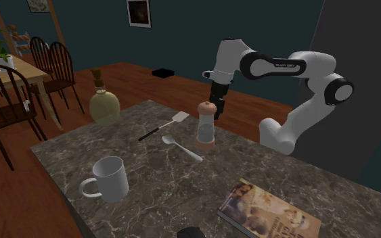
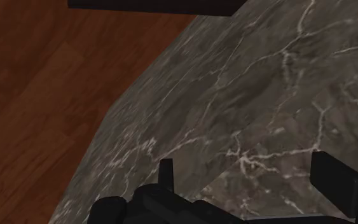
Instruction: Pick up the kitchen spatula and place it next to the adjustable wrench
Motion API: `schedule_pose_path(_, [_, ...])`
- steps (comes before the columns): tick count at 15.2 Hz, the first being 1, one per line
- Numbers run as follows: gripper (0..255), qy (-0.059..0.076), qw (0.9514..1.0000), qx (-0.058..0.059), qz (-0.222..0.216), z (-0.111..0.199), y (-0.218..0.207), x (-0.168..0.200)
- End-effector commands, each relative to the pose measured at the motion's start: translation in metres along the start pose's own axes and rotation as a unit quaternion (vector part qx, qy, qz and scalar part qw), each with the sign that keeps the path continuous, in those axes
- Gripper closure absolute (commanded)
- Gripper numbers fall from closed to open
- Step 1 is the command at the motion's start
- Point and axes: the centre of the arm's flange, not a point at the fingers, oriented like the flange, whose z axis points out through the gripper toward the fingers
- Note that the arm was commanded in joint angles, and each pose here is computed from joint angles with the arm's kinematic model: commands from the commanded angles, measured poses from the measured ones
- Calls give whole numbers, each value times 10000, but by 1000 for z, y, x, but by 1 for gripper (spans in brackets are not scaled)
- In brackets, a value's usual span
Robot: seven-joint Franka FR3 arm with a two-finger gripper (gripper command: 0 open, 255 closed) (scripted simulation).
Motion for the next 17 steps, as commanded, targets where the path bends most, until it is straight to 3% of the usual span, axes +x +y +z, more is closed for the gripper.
schedule_pose_path(1, [0, 0, 10000, 0, 0, 0, 0, 0])
schedule_pose_path(5, [0, -121, 9966, 67, -815, 3, 13, 55])
schedule_pose_path(9, [0, -240, 9863, 133, -1625, 7, 17, 112])
schedule_pose_path(13, [0, -358, 9693, 199, -2423, 12, 12, 168])
schedule_pose_path(17, [0, -474, 9457, 263, -3205, 18, -3, 223])
